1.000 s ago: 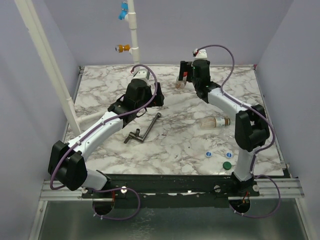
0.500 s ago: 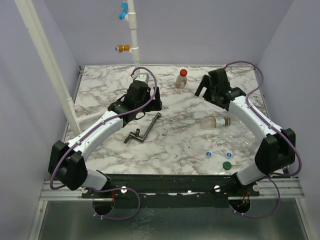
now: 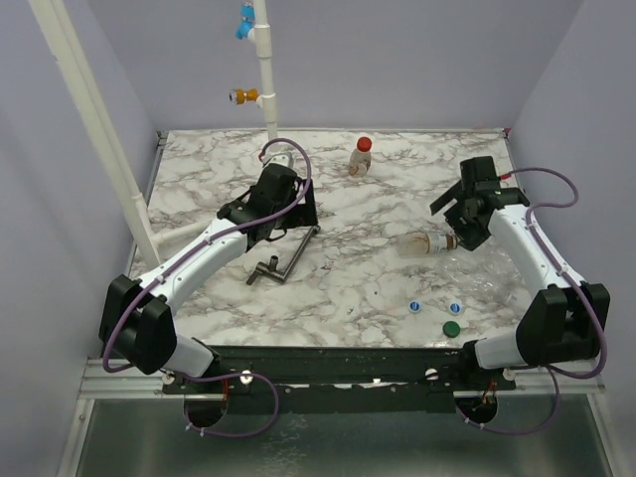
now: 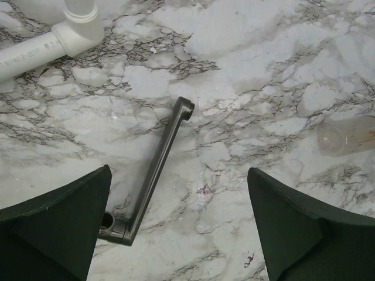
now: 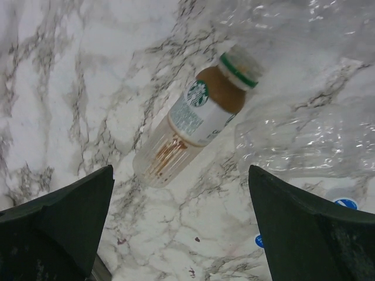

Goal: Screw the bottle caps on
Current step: Pick up the plastic bottle at the center of the board.

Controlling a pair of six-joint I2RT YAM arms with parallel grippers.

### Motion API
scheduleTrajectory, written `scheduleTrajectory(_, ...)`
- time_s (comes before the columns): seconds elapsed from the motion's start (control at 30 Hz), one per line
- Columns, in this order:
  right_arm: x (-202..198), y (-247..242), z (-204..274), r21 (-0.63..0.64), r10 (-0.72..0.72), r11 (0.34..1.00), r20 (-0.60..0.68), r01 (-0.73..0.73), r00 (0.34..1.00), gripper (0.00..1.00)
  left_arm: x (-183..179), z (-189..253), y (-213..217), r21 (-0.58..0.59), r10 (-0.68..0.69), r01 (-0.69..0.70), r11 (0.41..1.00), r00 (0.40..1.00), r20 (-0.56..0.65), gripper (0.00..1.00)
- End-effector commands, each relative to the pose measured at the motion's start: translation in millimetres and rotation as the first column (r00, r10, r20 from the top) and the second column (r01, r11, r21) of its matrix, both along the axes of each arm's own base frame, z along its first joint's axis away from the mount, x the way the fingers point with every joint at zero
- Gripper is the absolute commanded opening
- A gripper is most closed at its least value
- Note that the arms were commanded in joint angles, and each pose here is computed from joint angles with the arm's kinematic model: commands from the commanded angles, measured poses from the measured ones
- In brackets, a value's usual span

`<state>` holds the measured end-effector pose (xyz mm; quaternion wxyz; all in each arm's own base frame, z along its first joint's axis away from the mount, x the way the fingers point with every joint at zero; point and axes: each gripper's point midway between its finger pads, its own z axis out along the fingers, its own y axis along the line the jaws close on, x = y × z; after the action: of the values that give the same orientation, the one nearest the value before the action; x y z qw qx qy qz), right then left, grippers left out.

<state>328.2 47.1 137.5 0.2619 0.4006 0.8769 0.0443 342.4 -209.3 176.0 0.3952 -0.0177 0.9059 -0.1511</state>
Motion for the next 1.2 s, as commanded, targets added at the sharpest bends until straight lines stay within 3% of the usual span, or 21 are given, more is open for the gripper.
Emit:
scheduleTrajectory(0.0, -7, -27, 4, 0.051, -0.165, 0.985, -0.011, 0.166, 0.986, 1.00, -1, 5, 13, 0.036, 0.019, -0.020, 0.999, 0.999, 0.029, 0.99)
scheduleTrajectory(0.23, -13, -69, -5, 0.103, -0.459, 0.877, -0.110, 0.470, 0.881, 1.00, -2, 0, 13, 0.045, 0.010, -0.011, 0.999, 1.000, 0.027, 0.99)
scheduleTrajectory(0.57, -7, -111, -13, 0.147, -0.685, 0.705, -0.111, 0.693, 0.720, 1.00, -5, -8, 10, 0.040, -0.013, 0.012, 0.999, 1.000, 0.013, 0.99)
scheduleTrajectory(1.17, 5, -136, -65, 0.245, -0.798, 0.501, -0.241, 0.830, 0.552, 1.00, -9, -4, 12, 0.033, -0.024, 0.023, 0.999, 0.999, 0.032, 0.99)
